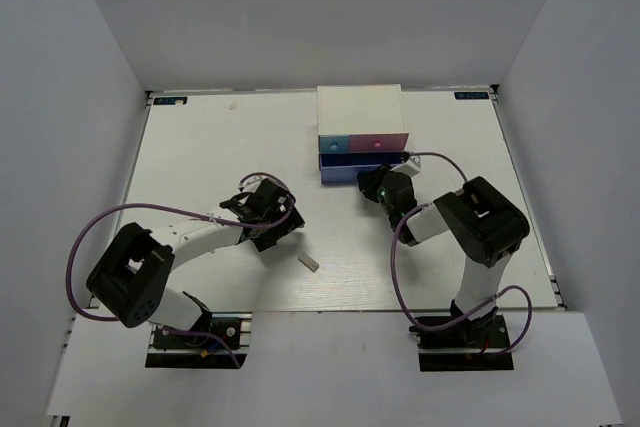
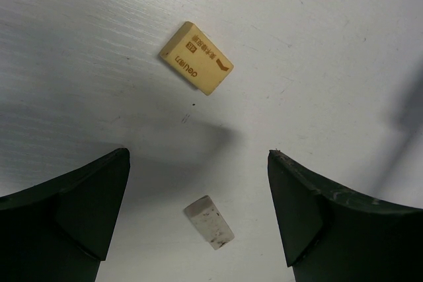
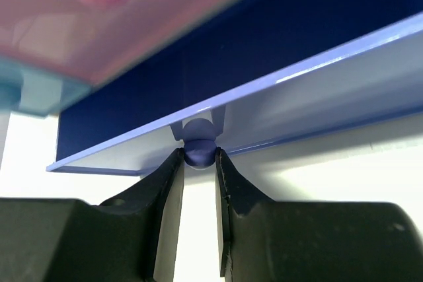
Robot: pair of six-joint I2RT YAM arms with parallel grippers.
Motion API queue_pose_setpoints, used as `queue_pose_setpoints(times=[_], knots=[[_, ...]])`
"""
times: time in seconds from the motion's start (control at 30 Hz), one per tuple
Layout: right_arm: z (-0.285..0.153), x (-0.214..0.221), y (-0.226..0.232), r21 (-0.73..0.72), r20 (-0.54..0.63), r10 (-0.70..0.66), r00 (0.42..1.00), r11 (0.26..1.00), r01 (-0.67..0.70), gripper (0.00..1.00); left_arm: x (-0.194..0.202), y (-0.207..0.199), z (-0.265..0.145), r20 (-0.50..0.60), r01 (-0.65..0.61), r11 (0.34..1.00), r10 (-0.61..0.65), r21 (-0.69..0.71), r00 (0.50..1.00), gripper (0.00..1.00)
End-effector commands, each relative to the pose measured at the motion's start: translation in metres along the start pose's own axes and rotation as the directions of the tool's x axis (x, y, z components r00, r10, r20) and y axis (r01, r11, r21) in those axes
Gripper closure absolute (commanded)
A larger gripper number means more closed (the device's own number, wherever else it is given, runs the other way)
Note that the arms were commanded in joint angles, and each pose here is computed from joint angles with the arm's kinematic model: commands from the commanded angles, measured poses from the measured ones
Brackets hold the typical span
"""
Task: Sort the stationery into containers
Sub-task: Open the drawer in the storage box, then pick up the stationery from the center of the board.
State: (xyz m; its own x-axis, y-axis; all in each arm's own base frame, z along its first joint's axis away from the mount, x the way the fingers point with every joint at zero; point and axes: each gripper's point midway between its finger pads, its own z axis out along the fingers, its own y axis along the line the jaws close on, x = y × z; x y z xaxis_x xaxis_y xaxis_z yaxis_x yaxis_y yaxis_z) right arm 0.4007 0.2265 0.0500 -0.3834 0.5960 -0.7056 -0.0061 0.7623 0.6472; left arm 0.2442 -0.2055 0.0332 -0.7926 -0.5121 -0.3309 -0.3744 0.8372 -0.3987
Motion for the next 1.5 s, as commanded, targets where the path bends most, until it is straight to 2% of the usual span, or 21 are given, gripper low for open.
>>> queue_pose_setpoints(times=[0.0,0.23,0.3,0.33,0.37,0.43,0.5,0.7,0.73,0.87,0.93,1.0,1.1,1.17,1.2,1.27,1.3,1.33,1.37,1.43,1.47], knots=[[-0.018,-0.006,0.008,-0.025,0.015,0.007,1.0,1.0,-0.007,0.91,-0.01,-0.016,-0.005,0.023,0.001,0.999,-0.002,0.044,1.0,0.05],[-0.044,0.01,0.002,-0.027,-0.048,0.006,0.999,1.0,-0.007,0.87,-0.016,-0.024,-0.004,0.037,0.003,0.999,-0.004,0.048,0.999,0.05],[-0.049,0.014,0.001,-0.026,-0.059,0.0,0.998,1.0,-0.001,0.69,-0.017,-0.023,-0.003,0.04,0.01,0.999,-0.012,0.034,0.999,0.05],[-0.05,0.015,0.001,-0.028,-0.058,-0.011,0.998,1.0,0.01,0.44,-0.018,-0.025,-0.002,0.04,0.01,0.999,-0.012,0.034,0.999,0.05],[-0.048,0.01,0.007,-0.048,-0.047,-0.017,0.999,0.999,0.015,0.35,-0.017,-0.023,-0.002,0.035,0.018,1.0,-0.019,0.025,0.999,0.05],[-0.046,0.008,0.012,-0.074,-0.045,-0.043,0.998,0.996,0.04,0.26,-0.02,-0.024,-0.003,0.045,0.028,0.999,-0.029,0.021,0.999,0.05],[-0.045,0.004,0.018,-0.091,-0.034,-0.058,0.998,0.994,0.054,0.26,-0.02,-0.025,-0.002,0.041,0.042,0.999,-0.042,0.013,0.998,0.05],[-0.059,0.008,0.026,-0.148,-0.077,-0.079,0.994,0.987,0.067,0.44,-0.03,-0.019,-0.003,0.077,0.122,0.991,-0.117,-0.056,0.99,0.05],[-0.066,0.013,0.023,-0.157,-0.097,-0.091,0.991,0.985,0.075,0.49,-0.031,-0.021,-0.003,0.075,0.121,0.991,-0.116,-0.062,0.99,0.05],[-0.084,0.018,0.031,-0.246,-0.128,-0.158,0.979,0.961,0.123,0.92,-0.033,-0.015,-0.003,0.088,0.116,0.988,-0.107,-0.1,0.99,0.05],[-0.093,0.015,0.036,-0.29,-0.113,-0.201,0.973,0.943,0.161,1.0,-0.037,-0.013,-0.002,0.104,0.093,0.988,-0.081,-0.12,0.991,0.05],[-0.099,0.019,0.044,-0.358,-0.121,-0.255,0.959,0.912,0.197,1.0,-0.043,-0.014,-0.001,0.119,0.051,0.989,-0.035,-0.136,0.992,0.06],[-0.116,0.024,0.071,-0.559,-0.045,-0.439,0.897,0.756,0.342,1.0,-0.045,-0.012,-0.003,0.12,-0.002,0.989,0.02,-0.148,0.993,0.09],[-0.137,0.03,0.097,-0.715,0.028,-0.521,0.853,0.586,0.382,1.0,-0.045,-0.012,-0.003,0.119,-0.011,0.989,0.029,-0.15,0.993,0.11],[-0.158,0.041,0.109,-0.819,0.092,-0.596,0.797,0.41,0.401,1.0,-0.047,-0.011,-0.003,0.127,-0.011,0.988,0.03,-0.154,0.991,0.14],[-0.165,0.042,0.116,-0.856,0.102,-0.629,0.771,0.34,0.39,1.0,-0.044,-0.006,0.0,0.118,-0.014,0.985,0.035,-0.17,0.992,0.18],[-0.175,0.041,0.129,-0.891,0.172,-0.654,0.736,0.216,0.4,1.0,-0.044,-0.008,0.002,0.119,-0.006,0.985,0.026,-0.17,0.993,0.24],[-0.178,0.042,0.131,-0.903,0.181,-0.671,0.719,0.177,0.392,1.0,-0.047,-0.013,0.001,0.124,-0.003,0.987,0.023,-0.159,0.992,0.25],[-0.174,0.051,0.119,-0.917,0.073,-0.723,0.687,0.223,0.332,1.0,-0.045,-0.009,0.003,0.117,0.006,0.984,0.015,-0.176,0.993,0.26],[-0.179,0.042,0.137,-0.943,0.126,-0.736,0.666,0.12,0.311,1.0,-0.048,-0.016,0.003,0.122,0.025,0.985,-0.004,-0.17,0.992,0.3],[-0.179,0.04,0.132,-0.946,0.092,-0.745,0.66,0.142,0.292,1.0,-0.046,-0.014,0.006,0.118,0.023,0.984,-0.002,-0.179,0.993,0.32]])
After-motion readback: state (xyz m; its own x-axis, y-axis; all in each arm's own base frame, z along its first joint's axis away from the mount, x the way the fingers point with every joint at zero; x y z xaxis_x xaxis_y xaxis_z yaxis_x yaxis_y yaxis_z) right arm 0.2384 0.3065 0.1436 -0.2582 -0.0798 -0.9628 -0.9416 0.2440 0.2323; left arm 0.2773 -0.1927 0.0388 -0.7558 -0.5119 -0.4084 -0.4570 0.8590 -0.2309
